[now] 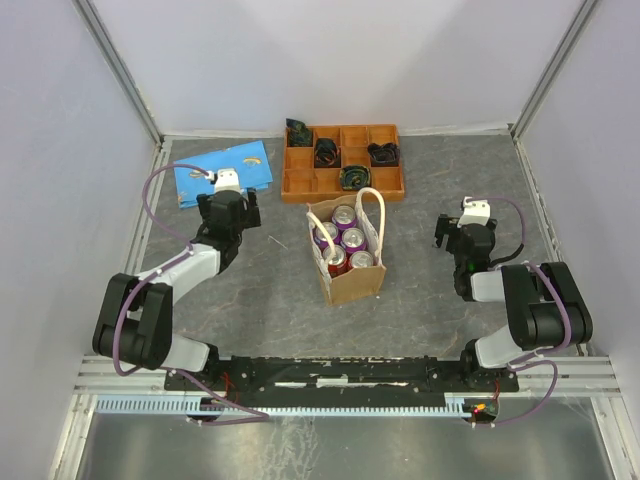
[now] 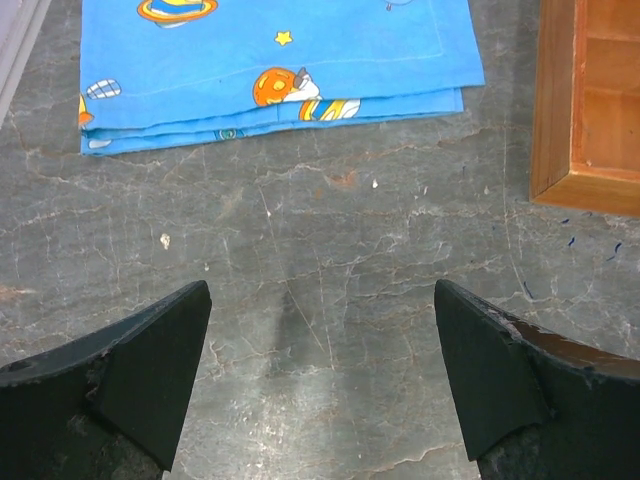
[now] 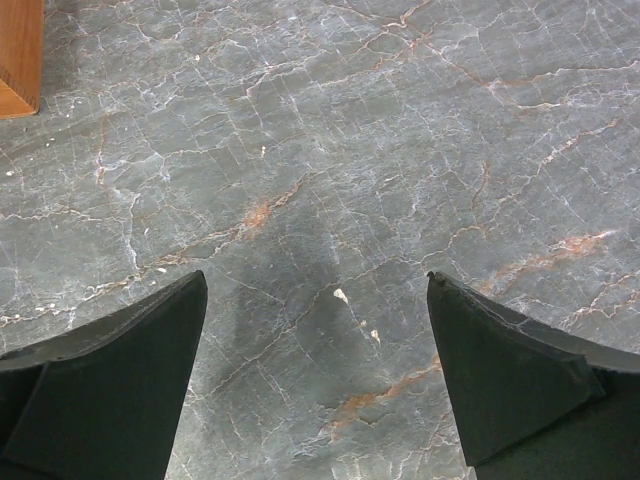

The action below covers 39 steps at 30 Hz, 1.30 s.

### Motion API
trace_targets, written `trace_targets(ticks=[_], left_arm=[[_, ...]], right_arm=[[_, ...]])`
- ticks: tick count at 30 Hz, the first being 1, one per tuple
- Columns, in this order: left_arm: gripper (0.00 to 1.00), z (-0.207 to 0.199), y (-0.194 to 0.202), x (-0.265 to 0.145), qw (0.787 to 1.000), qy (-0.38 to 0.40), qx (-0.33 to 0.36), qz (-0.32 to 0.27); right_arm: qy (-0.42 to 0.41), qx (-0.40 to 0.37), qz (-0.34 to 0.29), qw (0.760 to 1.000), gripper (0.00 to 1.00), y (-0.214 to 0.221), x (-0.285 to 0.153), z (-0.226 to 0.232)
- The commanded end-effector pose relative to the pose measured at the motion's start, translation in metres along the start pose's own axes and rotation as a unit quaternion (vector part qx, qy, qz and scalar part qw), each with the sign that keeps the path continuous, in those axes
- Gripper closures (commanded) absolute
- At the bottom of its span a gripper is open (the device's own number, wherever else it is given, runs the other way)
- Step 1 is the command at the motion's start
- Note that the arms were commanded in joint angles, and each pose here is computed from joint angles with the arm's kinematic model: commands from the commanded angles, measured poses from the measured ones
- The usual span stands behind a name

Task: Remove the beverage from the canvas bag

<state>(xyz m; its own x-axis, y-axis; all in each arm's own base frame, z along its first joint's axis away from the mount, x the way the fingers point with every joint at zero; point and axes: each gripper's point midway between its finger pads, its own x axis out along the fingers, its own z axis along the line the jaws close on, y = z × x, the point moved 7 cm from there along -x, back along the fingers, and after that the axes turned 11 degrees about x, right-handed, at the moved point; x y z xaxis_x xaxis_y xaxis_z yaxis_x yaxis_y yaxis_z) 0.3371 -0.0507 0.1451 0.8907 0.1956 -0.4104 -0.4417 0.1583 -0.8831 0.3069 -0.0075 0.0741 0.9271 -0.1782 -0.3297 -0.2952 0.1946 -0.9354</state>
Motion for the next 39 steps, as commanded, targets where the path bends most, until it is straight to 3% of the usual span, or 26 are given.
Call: trace_targets(ticks=[1,8,13,17,20,23,29,36,38,39], left_arm=[[0.01,0.0,-0.01,-0.003,0.999,0.003,-0.036,-0.026],[0.01,-0.001,-0.013,-0.003,0.998,0.007,-0.053,-0.03],[0.01,-0.009,-0.029,-0.015,0.993,0.068,-0.063,-0.069],[0.01,-0.017,-0.07,-0.028,0.983,0.13,-0.084,-0.102],[0.01,-0.03,-0.094,-0.033,0.977,0.181,-0.06,-0.093],[0.01,-0.041,-0.117,-0.05,0.972,0.197,-0.046,-0.123],[0.01,-0.066,-0.16,-0.097,0.941,0.271,-0.008,-0.201],[0.0,-0.1,-0.187,-0.133,0.912,0.353,0.042,-0.205],[0.11,-0.112,-0.19,-0.143,0.902,0.374,0.055,-0.209],[0.24,-0.118,-0.193,-0.148,0.895,0.386,0.06,-0.214]], right_arm=[[-0.006,0.005,-0.032,0.999,0.01,-0.018,0.005,0.004],[-0.006,0.006,-0.033,0.999,0.01,-0.018,0.005,0.004],[-0.006,0.006,-0.032,0.999,0.01,-0.018,0.005,0.004],[-0.006,0.005,-0.032,0.999,0.01,-0.018,0.005,0.004],[-0.006,0.006,-0.033,0.999,0.01,-0.018,0.005,0.004],[-0.006,0.006,-0.032,0.999,0.01,-0.018,0.005,0.004],[-0.006,0.005,-0.032,0.999,0.01,-0.018,0.005,0.004],[-0.006,0.006,-0.032,0.999,0.01,-0.018,0.005,0.004],[-0.006,0.005,-0.032,0.999,0.01,-0.018,0.005,0.004],[-0.006,0.006,-0.032,0.999,0.01,-0.018,0.005,0.004]])
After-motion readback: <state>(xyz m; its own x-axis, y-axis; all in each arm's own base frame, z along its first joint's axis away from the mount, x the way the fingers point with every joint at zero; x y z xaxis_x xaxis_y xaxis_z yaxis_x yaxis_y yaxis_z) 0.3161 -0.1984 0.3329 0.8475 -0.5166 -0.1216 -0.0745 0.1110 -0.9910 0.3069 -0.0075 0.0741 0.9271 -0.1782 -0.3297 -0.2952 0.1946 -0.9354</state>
